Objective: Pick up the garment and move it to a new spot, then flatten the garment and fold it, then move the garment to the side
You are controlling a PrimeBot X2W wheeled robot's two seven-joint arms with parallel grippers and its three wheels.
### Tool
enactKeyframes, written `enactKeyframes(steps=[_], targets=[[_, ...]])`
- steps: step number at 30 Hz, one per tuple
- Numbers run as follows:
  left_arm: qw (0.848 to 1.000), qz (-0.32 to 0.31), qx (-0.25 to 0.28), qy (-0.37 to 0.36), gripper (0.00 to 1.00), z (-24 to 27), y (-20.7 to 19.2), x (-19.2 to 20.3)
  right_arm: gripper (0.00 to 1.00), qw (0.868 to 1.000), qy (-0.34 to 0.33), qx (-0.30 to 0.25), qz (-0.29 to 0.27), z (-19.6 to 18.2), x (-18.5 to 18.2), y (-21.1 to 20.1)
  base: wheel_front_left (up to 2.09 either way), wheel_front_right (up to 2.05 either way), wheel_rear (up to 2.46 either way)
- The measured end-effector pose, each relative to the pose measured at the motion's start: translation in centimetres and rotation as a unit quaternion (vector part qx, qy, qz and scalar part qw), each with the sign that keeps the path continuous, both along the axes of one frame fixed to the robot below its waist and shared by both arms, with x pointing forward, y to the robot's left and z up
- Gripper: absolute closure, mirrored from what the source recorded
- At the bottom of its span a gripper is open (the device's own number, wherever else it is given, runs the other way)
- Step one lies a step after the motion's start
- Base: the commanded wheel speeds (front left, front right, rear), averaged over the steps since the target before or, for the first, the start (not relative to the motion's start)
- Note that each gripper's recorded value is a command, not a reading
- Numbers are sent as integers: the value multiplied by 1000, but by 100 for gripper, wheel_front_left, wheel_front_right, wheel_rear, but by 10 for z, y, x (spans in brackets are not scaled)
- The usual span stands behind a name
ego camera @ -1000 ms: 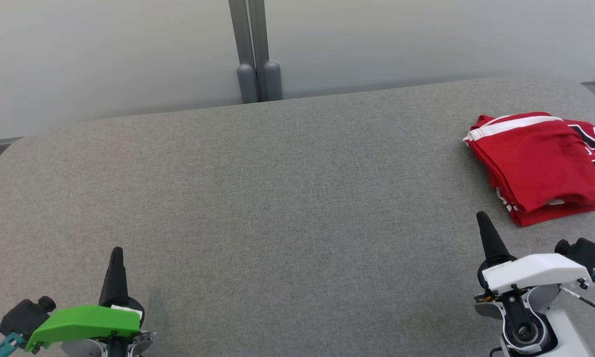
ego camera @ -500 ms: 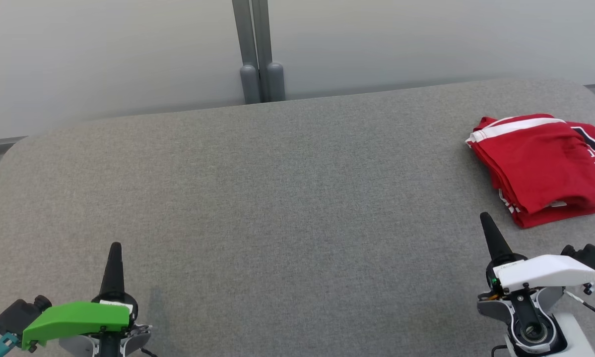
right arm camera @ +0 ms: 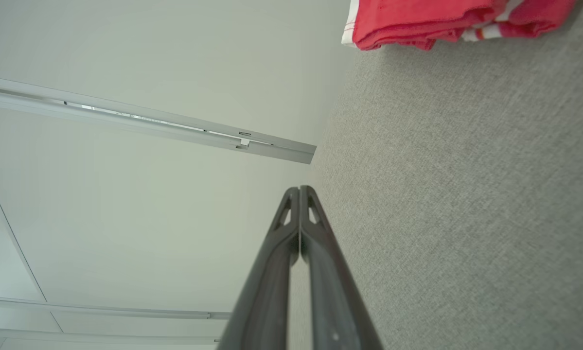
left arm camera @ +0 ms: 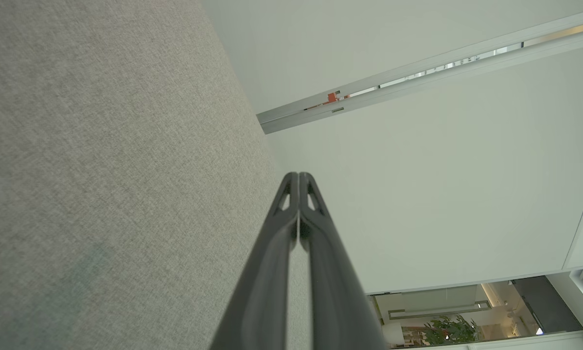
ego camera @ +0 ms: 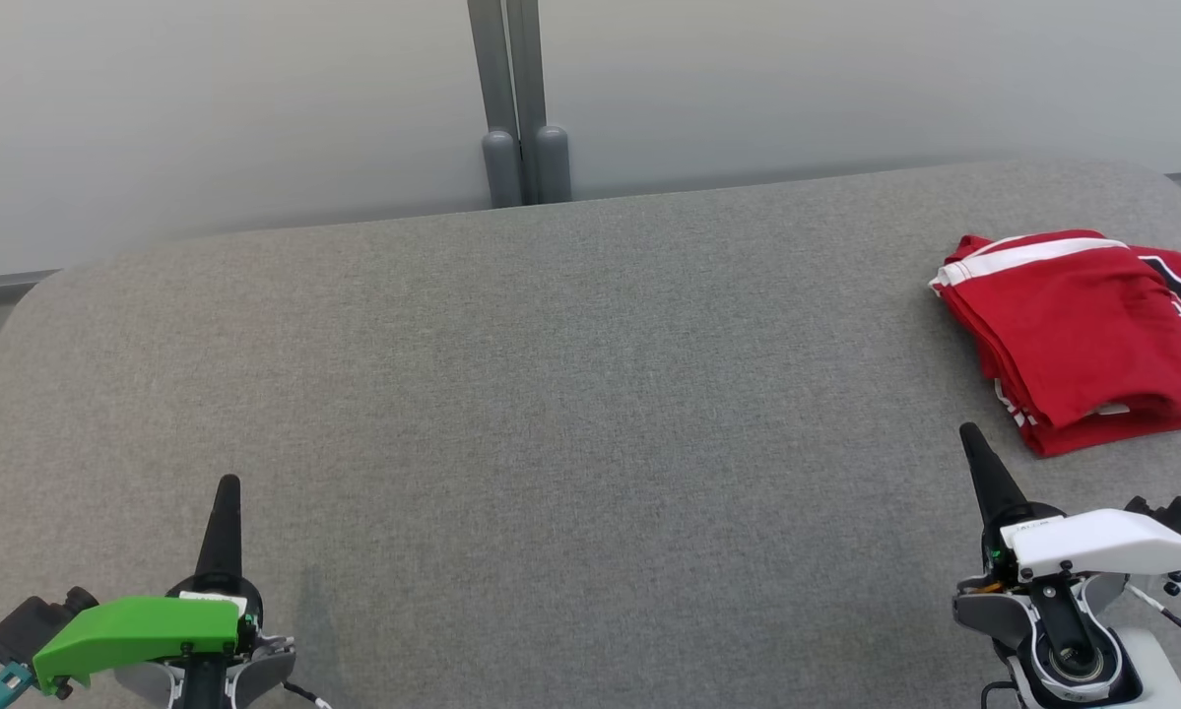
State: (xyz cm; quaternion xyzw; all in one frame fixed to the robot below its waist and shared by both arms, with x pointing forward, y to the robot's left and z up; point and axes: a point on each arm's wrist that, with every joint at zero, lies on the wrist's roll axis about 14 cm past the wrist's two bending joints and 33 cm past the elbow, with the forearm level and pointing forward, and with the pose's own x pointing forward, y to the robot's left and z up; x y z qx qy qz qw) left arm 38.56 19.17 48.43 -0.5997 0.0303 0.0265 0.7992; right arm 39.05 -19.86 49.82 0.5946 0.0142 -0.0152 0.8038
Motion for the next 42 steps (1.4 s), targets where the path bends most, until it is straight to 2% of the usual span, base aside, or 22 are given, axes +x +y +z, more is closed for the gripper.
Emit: enactKeyframes(steps=[42], targets=[[989,4,-145,-32,100,18,7,1,100,989,-20,149,1,9,-1,-1,0,0,0]])
